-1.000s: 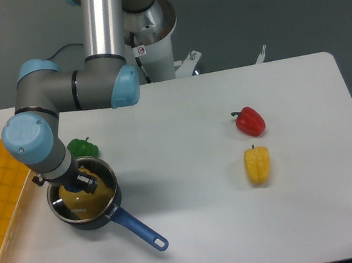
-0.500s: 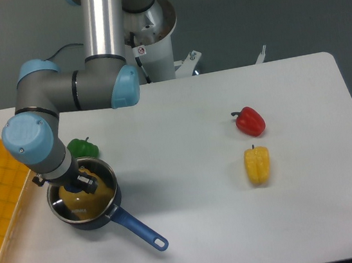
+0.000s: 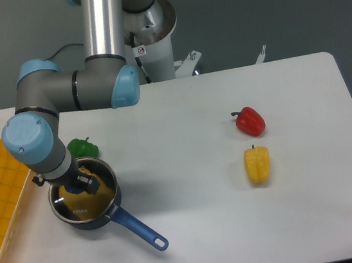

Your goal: Close the pot lid

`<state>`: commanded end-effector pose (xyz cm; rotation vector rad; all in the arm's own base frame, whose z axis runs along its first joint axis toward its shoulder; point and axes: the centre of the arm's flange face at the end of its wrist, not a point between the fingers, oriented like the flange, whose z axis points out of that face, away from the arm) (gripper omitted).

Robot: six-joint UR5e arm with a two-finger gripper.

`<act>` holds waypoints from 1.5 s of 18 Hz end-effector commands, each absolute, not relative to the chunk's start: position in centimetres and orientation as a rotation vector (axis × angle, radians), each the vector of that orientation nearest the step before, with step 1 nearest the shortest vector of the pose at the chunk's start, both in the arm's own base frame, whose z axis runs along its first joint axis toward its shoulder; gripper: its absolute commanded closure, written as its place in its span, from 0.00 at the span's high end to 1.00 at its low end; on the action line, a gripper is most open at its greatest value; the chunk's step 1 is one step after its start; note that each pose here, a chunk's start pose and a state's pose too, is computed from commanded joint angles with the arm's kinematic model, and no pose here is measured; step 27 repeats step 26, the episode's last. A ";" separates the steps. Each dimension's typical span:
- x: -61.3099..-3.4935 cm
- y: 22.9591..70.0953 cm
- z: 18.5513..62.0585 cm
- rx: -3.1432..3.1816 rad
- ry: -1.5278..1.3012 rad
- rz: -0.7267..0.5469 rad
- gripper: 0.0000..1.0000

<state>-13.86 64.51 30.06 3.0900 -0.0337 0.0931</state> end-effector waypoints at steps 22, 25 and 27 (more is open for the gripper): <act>-39.7 42.3 41.0 2.823 -1.116 -0.009 1.00; -39.0 41.7 41.4 2.826 -1.119 0.000 1.00; -38.7 41.8 41.5 2.823 -1.126 -0.002 1.00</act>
